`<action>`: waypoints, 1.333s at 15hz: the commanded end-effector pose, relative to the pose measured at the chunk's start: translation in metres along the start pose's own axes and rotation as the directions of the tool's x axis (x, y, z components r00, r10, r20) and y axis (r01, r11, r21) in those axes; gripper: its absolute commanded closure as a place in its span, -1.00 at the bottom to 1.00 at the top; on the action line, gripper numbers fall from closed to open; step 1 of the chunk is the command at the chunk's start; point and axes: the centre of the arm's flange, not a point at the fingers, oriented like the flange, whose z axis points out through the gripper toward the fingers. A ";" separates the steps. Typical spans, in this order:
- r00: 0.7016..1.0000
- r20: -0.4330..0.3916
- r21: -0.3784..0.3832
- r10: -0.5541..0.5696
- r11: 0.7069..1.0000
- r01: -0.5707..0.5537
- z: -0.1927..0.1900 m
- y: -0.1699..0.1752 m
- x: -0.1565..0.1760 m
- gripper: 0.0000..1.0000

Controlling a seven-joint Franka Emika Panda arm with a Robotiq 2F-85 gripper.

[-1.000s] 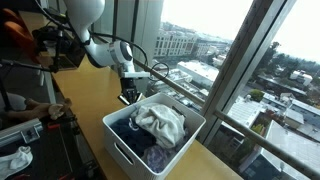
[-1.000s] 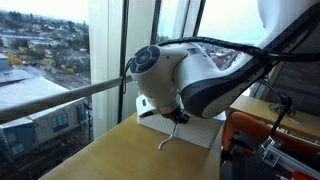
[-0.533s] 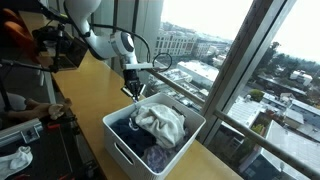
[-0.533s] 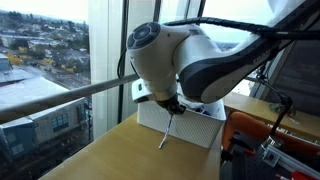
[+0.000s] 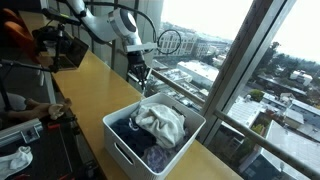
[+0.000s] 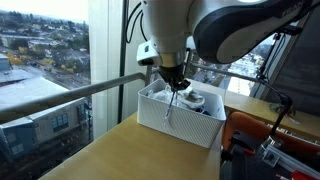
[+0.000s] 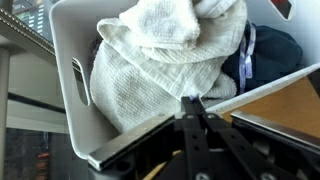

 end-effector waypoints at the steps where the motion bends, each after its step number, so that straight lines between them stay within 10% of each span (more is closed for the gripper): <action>1: 0.997 0.004 0.011 0.072 0.997 -0.072 -0.015 -0.011 -0.030 1.00; 10: 0.966 -0.025 0.052 0.257 0.965 -0.256 -0.022 -0.012 -0.056 1.00; 20: 0.869 0.003 0.199 0.495 0.851 -0.486 0.017 -0.001 -0.079 1.00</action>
